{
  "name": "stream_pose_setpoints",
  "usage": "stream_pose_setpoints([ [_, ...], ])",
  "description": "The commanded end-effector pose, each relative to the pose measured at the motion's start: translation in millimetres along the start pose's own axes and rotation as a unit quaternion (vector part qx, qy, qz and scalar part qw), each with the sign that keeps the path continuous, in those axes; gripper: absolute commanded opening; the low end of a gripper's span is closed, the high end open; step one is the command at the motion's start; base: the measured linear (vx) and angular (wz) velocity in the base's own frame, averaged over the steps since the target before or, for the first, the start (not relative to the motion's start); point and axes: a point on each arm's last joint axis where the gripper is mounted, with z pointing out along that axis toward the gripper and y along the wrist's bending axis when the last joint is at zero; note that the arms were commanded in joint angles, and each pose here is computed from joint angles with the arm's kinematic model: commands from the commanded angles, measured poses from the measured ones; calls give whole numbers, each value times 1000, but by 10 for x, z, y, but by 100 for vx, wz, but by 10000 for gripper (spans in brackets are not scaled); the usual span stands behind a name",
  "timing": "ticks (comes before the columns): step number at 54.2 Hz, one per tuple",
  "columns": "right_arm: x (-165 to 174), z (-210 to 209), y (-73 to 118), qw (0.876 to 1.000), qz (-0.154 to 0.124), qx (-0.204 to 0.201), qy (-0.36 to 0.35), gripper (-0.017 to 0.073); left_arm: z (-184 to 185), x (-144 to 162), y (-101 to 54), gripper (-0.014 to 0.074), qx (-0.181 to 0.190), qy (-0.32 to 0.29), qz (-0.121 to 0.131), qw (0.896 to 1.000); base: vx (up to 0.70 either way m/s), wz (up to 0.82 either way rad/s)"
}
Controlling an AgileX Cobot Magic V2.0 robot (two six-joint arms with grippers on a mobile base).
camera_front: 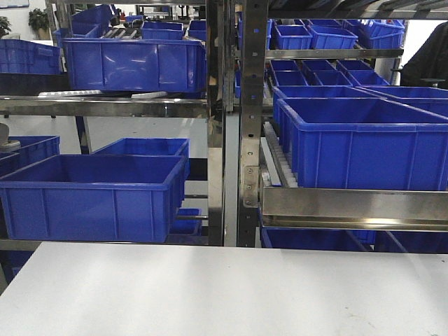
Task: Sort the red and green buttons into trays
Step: 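Close left gripper on green button and right gripper on red button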
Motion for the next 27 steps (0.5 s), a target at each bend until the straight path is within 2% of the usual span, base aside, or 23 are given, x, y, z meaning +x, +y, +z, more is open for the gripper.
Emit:
stream_pose_setpoints([
  [1,-167,-30,-6,999,-5,2,-45,323,-8,-165,-2,570,6,-51,-10,999,0,0],
  [10,-167,-30,-7,999,-4,2,-45,323,6,-204,36,570,-14,-75,-6,997,0,0],
  [16,-167,-30,-7,999,-4,2,-45,323,45,-237,93,570,-42,-102,-17,994,0,0],
  [21,-167,-30,-7,999,-4,2,-45,323,91,-252,132,570,-61,-119,-2,991,0,0],
  [27,-167,-30,-7,999,-4,2,-45,323,148,-244,153,570,-69,-128,-10,989,0,0],
])
